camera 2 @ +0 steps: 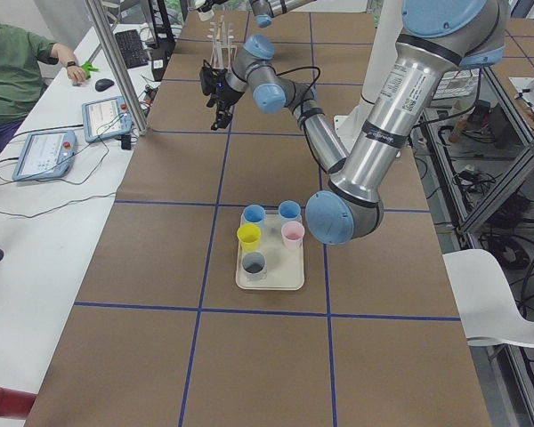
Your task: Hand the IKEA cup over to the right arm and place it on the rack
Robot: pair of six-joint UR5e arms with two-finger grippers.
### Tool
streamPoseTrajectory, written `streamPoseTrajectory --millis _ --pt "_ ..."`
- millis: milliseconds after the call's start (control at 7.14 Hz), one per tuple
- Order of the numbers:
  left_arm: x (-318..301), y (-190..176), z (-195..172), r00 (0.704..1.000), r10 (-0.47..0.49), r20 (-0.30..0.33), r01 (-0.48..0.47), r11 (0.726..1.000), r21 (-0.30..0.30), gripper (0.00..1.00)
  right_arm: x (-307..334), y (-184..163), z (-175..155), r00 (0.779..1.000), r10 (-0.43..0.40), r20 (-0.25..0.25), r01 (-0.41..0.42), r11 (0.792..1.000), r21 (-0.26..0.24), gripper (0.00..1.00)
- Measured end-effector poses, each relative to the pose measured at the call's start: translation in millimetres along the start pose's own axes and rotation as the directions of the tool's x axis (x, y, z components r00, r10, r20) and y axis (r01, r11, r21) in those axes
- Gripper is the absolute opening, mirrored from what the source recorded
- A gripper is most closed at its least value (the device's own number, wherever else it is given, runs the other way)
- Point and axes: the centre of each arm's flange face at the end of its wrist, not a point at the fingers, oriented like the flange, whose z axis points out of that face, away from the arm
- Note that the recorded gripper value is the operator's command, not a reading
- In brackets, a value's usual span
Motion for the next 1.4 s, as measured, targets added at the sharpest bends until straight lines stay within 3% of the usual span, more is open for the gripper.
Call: streamPoseTrajectory --millis 561,701,841,1121,1401 --pt "0 0 -2 1.0 -0.007 -0.003 0.007 1.0 0.0 1.0 -9 28 -2 1.0 -0.021 0.02 0.022 0.999 -0.033 0.0" --pt "1 0 -3 1.0 -0.009 -0.006 0.009 1.0 0.001 1.0 -11 34 -2 0.999 -0.028 0.022 0.028 0.999 -0.041 0.26" --pt "1 0 -4 1.0 -0.01 -0.008 0.01 1.0 0.001 1.0 -9 41 -1 0.999 -0.037 0.019 0.038 0.998 -0.05 0.99" --pt "2 1 -5 1.0 -0.011 -0.01 0.01 1.0 -0.001 1.0 -4 45 -4 0.997 -0.067 0.049 0.07 0.996 -0.061 1.0" --pt "2 1 -6 1.0 -0.01 -0.012 0.01 1.0 -0.001 1.0 18 21 -7 0.988 -0.087 0.125 0.098 0.991 -0.089 1.0"
